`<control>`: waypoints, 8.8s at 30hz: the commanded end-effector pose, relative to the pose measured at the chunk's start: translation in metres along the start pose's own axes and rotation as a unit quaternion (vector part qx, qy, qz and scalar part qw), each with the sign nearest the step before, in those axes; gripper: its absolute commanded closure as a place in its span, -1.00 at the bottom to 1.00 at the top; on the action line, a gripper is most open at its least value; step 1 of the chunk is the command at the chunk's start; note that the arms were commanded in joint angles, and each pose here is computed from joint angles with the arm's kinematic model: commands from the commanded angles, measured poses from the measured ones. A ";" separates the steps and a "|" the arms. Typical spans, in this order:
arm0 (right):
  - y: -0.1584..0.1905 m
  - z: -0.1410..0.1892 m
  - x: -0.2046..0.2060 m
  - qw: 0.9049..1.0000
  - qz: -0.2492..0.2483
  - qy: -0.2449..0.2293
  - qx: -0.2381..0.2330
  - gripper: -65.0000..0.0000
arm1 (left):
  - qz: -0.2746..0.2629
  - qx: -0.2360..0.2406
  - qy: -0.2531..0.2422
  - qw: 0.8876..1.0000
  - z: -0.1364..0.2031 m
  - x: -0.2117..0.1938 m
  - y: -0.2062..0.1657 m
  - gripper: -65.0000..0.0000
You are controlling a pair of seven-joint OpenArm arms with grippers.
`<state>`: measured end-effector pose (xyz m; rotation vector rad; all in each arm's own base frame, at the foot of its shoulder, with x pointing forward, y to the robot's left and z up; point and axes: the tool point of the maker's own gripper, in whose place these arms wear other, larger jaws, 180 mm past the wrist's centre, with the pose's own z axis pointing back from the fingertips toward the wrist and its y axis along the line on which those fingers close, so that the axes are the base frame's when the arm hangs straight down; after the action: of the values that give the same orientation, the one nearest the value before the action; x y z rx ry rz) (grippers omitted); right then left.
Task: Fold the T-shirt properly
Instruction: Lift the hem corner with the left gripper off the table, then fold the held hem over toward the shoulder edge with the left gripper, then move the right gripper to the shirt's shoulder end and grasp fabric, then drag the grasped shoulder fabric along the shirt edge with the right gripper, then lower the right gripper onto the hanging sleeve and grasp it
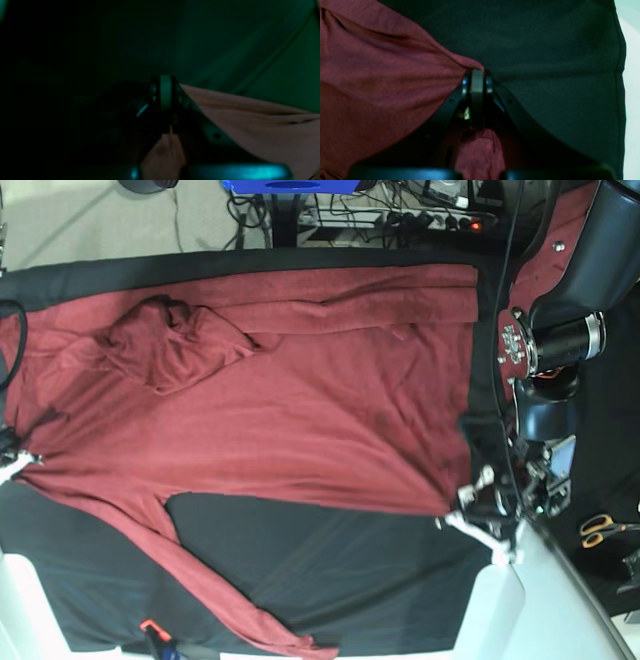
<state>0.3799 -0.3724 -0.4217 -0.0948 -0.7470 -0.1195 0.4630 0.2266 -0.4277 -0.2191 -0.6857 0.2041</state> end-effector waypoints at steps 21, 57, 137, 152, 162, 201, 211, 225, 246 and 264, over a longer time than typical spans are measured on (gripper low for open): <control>-0.037 0.010 0.030 0.999 -0.017 -0.036 -0.033 1.00 | 0.053 -0.060 -0.012 0.997 0.037 -0.014 0.004 1.00; -0.059 0.030 -0.059 0.997 -0.033 0.036 -0.052 1.00 | -0.059 -0.039 0.037 0.997 0.155 -0.144 0.002 1.00; 0.067 -0.038 0.044 0.997 0.011 0.015 0.074 0.05 | -0.007 0.038 0.039 0.999 0.157 -0.149 0.082 -0.33; 0.080 -0.047 -0.022 0.995 -0.014 0.057 0.083 0.18 | -0.005 0.037 0.040 0.998 0.157 -0.151 0.082 -0.33; 0.077 -0.046 -0.036 0.994 -0.016 0.068 0.080 1.00 | -0.006 0.037 0.040 0.998 0.157 -0.151 0.081 -0.33; 0.088 0.095 -0.082 0.992 0.074 0.051 0.083 1.00 | -0.008 0.033 0.044 0.998 0.155 -0.152 0.079 -0.32; 0.116 0.114 -0.122 0.990 0.060 0.072 0.108 1.00 | -0.002 0.035 0.051 0.998 0.152 -0.157 0.082 -0.32; 0.126 0.117 -0.166 0.985 0.033 0.119 0.118 0.42 | 0.007 0.038 0.061 0.997 0.150 -0.164 0.087 -0.32; 0.114 0.054 0.026 0.992 0.065 0.016 0.111 0.15 | 0.006 0.038 0.061 0.997 0.150 -0.164 0.087 -0.32; 0.140 -0.049 -0.028 0.986 -0.024 0.086 0.141 0.01 | 0.011 0.040 0.060 0.997 0.150 -0.164 0.089 -0.32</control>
<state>0.4060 -0.2351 -0.4898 0.2027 -0.5808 -0.0746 0.2236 0.2830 -0.4468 -0.1717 -0.5205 0.2507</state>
